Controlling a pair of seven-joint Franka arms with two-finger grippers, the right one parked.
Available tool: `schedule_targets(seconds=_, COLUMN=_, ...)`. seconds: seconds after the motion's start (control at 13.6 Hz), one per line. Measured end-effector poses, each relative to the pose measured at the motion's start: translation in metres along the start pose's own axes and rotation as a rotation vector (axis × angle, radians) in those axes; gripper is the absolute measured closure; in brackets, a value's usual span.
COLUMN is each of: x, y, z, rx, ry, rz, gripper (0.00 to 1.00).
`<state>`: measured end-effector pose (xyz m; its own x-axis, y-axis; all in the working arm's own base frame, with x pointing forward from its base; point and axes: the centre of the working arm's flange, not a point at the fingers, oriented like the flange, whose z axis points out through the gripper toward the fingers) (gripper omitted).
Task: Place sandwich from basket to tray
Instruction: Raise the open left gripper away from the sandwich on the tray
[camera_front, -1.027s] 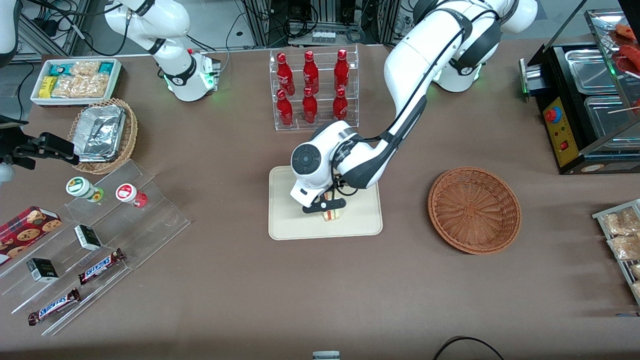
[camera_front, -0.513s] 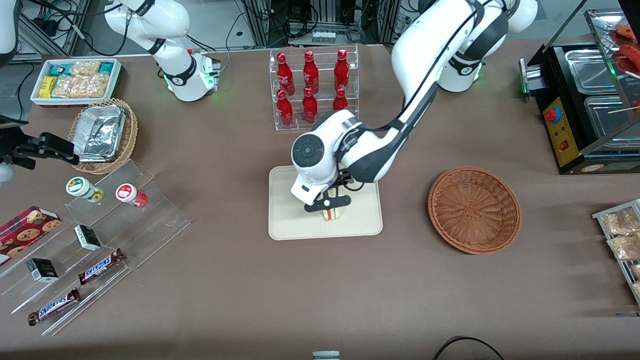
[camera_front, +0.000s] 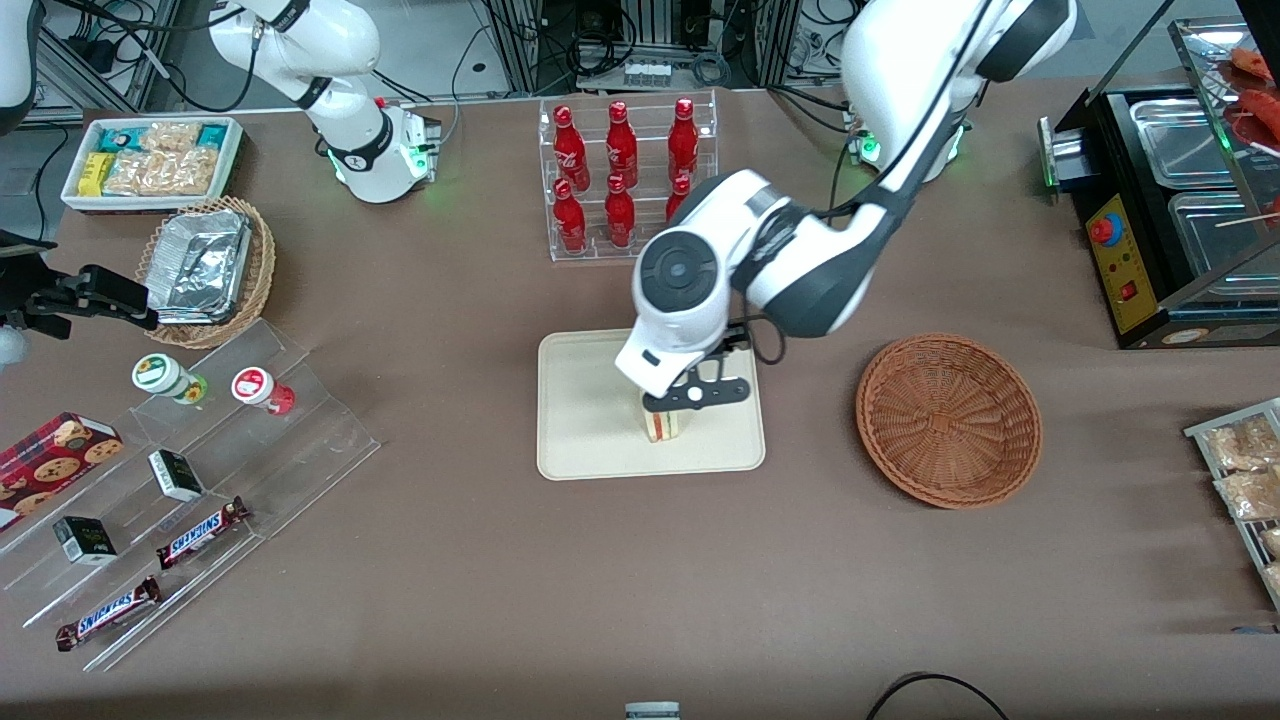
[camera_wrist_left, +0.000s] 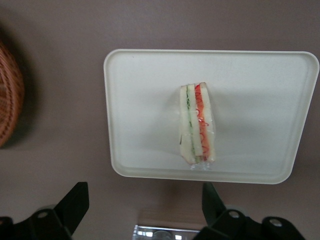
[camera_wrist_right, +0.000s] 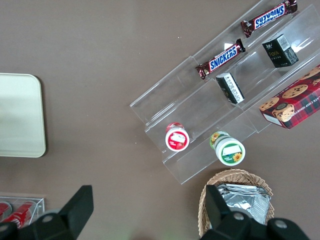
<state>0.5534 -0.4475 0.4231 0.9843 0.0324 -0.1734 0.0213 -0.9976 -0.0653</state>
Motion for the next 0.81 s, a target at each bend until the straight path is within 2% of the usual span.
schedule_targets(seconds=0.22, x=0.025, y=-0.054, z=-0.017, rx=0.01, ry=-0.017, rz=0.149, gripper=0.0)
schedule_targets(seconds=0.37, x=0.049, y=-0.101, z=-0.019, rx=0.003, ry=-0.028, rz=0.221, gripper=0.0)
schedule_targets(seconds=0.59, x=0.069, y=-0.161, z=-0.032, rx=-0.004, ry=-0.029, rz=0.283, gripper=0.0)
schedule_targets(seconds=0.81, x=0.073, y=-0.224, z=-0.051, rx=0.005, ry=-0.02, rz=0.272, gripper=0.0)
